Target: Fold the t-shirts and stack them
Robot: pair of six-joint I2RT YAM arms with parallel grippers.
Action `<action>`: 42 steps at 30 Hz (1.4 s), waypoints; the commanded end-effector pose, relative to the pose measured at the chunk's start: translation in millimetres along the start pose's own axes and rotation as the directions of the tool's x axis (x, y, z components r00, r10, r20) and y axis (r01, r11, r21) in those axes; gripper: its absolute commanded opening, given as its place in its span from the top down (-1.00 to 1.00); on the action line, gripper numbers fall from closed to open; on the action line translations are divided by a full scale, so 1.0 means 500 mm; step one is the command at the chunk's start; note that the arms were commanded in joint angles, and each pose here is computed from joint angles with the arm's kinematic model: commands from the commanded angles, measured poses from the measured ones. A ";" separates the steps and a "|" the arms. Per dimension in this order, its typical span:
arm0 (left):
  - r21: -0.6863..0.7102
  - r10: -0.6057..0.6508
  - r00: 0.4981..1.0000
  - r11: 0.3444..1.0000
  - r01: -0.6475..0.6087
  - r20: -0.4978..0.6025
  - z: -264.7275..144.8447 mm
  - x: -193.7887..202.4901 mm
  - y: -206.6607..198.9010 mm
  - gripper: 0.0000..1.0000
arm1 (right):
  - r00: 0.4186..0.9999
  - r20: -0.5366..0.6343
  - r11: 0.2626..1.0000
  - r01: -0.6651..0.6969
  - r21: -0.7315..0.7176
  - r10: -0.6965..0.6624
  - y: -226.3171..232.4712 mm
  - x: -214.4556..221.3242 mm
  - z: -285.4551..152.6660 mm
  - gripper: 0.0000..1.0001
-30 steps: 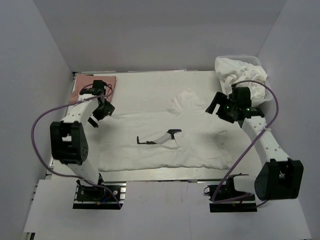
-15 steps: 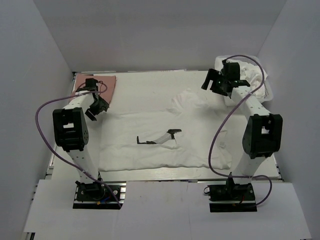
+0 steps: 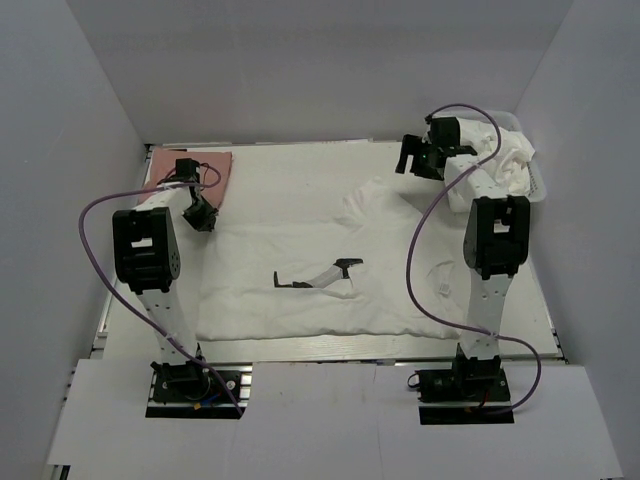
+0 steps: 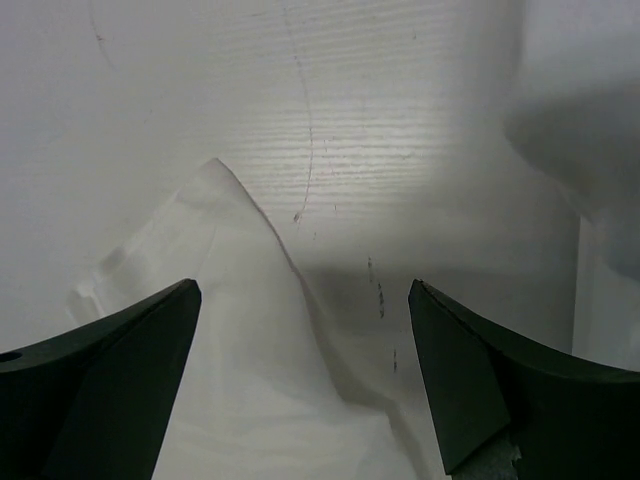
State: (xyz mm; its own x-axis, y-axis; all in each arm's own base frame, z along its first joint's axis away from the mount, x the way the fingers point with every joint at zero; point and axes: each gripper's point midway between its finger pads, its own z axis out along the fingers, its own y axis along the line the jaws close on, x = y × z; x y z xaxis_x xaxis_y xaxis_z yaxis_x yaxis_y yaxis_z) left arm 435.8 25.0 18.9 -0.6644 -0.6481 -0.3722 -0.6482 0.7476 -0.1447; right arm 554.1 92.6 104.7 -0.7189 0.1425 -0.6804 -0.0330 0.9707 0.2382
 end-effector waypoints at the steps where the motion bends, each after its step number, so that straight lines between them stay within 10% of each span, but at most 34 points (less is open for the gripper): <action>1: 0.027 0.004 1.000 1.000 -0.004 -0.007 -0.007 -0.003 -0.015 0.91 | 0.993 0.050 0.994 0.106 -0.005 -0.105 0.012 -0.049 0.013 -0.81; 10: 0.035 0.005 1.000 0.999 -0.004 -0.015 -0.021 0.017 -0.002 1.00 | 0.984 -0.022 0.974 0.174 -0.146 -0.179 0.101 0.007 0.129 -0.81; 22: 0.037 0.002 1.000 0.999 -0.002 0.006 -0.048 0.006 -0.001 1.00 | 0.956 -0.122 0.941 0.287 0.178 -0.268 0.080 0.087 0.183 -0.71; 35: 0.084 0.029 0.999 0.996 -0.027 -0.015 -0.056 0.024 -0.024 1.00 | 0.985 -0.022 0.975 0.173 0.142 -0.171 0.140 0.067 0.220 -0.59; 42: 0.091 0.029 0.999 0.995 -0.027 -0.020 -0.054 0.024 -0.029 1.00 | 0.994 -0.023 0.991 0.107 0.079 -0.106 0.157 0.084 0.220 0.31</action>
State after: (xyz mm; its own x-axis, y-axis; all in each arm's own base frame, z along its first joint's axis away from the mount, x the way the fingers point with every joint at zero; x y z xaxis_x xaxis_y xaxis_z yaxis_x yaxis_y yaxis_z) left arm 424.7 7.2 19.7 -0.6946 -0.6383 -0.3319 -0.6182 0.7655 -0.1784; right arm 598.7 192.7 26.6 -0.7253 -0.0078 -0.6884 -0.0721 0.9953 0.0646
